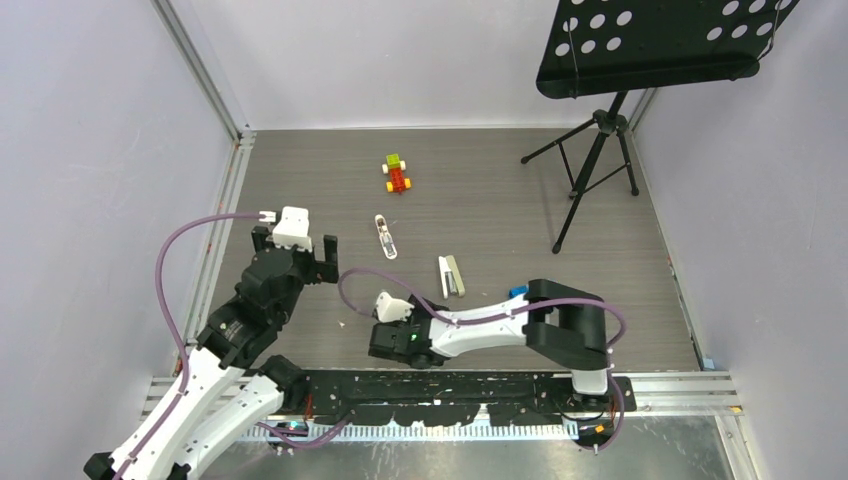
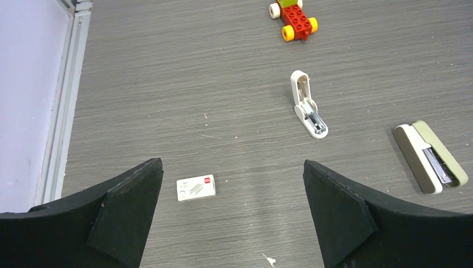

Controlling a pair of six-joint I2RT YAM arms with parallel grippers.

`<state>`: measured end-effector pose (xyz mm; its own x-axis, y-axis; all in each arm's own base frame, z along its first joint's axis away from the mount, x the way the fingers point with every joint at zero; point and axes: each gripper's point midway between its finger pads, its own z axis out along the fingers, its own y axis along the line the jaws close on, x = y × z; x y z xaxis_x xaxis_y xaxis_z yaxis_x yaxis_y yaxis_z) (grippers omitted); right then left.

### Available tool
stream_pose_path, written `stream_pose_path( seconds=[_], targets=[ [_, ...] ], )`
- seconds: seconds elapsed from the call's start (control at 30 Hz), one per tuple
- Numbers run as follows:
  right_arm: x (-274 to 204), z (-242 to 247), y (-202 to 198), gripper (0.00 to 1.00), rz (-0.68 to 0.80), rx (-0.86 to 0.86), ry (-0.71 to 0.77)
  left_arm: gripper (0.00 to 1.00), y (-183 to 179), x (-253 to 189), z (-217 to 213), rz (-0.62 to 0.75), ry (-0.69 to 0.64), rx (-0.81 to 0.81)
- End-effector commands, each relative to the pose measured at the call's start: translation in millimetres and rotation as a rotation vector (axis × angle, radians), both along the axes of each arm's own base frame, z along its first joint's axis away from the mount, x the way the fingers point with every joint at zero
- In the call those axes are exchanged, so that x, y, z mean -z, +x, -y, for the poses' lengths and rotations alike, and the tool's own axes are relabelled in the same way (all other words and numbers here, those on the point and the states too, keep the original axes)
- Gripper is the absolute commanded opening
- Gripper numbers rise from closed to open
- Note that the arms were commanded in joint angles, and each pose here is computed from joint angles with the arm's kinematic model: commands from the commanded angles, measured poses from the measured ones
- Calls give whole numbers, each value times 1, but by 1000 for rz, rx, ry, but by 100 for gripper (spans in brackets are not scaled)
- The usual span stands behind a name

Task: Load the staples into the stapler

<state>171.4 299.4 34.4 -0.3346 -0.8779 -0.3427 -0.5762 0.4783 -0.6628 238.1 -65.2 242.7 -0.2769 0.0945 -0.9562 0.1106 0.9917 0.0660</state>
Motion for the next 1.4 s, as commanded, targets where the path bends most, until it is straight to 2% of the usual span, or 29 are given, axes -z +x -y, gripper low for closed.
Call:
stream_pose_path(
  seconds=[0.0,0.4,0.53,0.7,0.8,0.9,1.03,1.1,1.2,1.37],
  targets=[
    [-14,-17,-9,58,-132,49,243,100,7,-5,13,7,-58,26],
    [-48,24,29,62,-253,246,625,100,16,16,65,-179,-253,109],
    [-62,44,45,68,-240,342,792,100,19,31,90,-258,-350,149],
    [-80,72,65,79,-178,455,966,100,19,51,136,-428,-464,251],
    [-82,86,72,81,-154,527,1003,100,22,66,154,-510,-493,249],
    [-89,105,85,89,-39,665,1028,100,25,82,172,-559,-488,245],
    [-97,118,92,94,37,742,1016,99,27,101,197,-616,-508,238],
    [-99,123,94,99,68,761,1023,98,28,111,208,-647,-513,230],
    [-102,130,97,99,116,776,1026,96,30,124,223,-677,-501,221],
    [-102,123,92,100,64,731,1018,89,30,140,244,-687,-449,215]
  ],
)
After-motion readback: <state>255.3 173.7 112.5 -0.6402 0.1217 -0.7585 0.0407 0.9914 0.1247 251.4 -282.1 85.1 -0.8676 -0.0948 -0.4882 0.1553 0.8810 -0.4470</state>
